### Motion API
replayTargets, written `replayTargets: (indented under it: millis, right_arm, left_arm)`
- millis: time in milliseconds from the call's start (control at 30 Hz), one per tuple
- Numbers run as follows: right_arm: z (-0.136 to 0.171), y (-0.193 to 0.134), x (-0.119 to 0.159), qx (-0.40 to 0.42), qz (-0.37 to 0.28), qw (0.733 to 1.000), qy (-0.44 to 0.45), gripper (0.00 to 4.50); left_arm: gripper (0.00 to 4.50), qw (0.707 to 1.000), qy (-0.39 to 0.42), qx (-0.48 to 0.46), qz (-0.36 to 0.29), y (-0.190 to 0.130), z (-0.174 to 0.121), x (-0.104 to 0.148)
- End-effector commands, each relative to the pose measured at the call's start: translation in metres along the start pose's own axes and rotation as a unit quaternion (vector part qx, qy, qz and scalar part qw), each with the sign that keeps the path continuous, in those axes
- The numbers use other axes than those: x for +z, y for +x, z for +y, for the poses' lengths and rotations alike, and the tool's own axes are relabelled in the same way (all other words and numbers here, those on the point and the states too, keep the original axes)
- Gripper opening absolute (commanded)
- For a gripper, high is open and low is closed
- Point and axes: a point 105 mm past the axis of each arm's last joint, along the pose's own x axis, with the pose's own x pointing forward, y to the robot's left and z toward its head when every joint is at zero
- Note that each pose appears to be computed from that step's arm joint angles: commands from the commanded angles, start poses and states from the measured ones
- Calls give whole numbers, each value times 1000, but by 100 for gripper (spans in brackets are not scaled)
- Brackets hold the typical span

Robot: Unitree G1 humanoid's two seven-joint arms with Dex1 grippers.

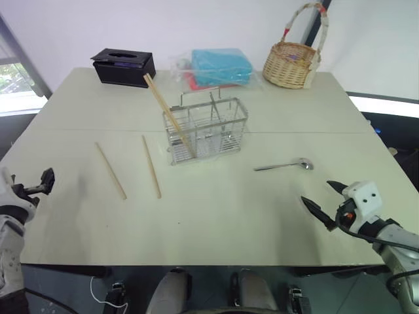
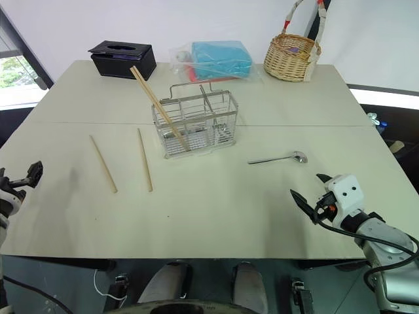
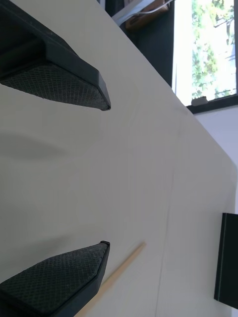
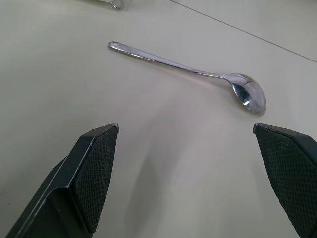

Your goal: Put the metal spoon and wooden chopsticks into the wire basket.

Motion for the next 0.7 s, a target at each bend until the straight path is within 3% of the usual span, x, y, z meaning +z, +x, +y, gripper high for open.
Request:
replayTargets:
  millis: [33,500,700]
  right_arm:
    - [0,-1,9,-4,-15,1000,-12,448]
    - [-5,4,22,14,-22,999,-40,448]
    - [-8,20,48,100,-29,987,-124,448]
  left_arm:
    - [444,1000,17,0,-22,0,-1,16]
    - [444,999,13,-8,-33,1,-7,25]
    - [444,983,49,-165,-64,-8,-70,59]
